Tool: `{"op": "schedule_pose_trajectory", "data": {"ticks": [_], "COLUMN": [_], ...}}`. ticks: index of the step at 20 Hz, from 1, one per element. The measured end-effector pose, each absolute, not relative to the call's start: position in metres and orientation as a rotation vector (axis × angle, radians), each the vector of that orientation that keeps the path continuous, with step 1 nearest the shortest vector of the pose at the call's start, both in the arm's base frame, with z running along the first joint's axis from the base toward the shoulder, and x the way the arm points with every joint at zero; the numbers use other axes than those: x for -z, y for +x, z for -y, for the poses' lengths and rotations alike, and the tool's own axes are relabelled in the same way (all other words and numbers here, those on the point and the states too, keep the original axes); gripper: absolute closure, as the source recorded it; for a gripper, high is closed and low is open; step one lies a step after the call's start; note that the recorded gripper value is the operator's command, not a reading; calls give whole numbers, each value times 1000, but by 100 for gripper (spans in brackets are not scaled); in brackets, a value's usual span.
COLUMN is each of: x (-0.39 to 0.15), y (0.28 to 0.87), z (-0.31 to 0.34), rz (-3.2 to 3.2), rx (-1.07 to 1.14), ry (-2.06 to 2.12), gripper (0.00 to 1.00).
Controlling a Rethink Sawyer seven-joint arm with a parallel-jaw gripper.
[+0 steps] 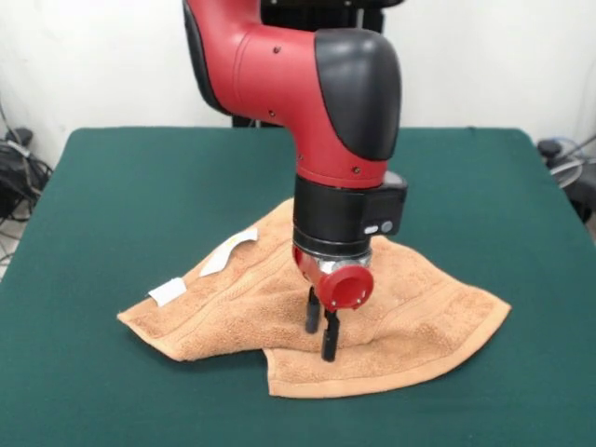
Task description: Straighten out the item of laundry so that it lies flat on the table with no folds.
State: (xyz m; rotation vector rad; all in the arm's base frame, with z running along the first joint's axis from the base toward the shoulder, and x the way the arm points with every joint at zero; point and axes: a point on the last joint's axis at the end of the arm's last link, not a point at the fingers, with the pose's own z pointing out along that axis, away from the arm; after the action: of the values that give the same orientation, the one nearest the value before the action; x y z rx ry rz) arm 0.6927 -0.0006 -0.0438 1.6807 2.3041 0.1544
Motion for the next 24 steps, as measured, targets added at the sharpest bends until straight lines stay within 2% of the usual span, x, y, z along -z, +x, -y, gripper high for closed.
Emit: {"op": "schedule_pose_trajectory", "data": {"ticks": [9, 24], "x": [24, -2], "y": [710, 744], "z": [-18, 1], "rz": [-2548, -2543], "rx": [22, 66], "ry": [1634, 1598], "gripper": [0, 0]}}
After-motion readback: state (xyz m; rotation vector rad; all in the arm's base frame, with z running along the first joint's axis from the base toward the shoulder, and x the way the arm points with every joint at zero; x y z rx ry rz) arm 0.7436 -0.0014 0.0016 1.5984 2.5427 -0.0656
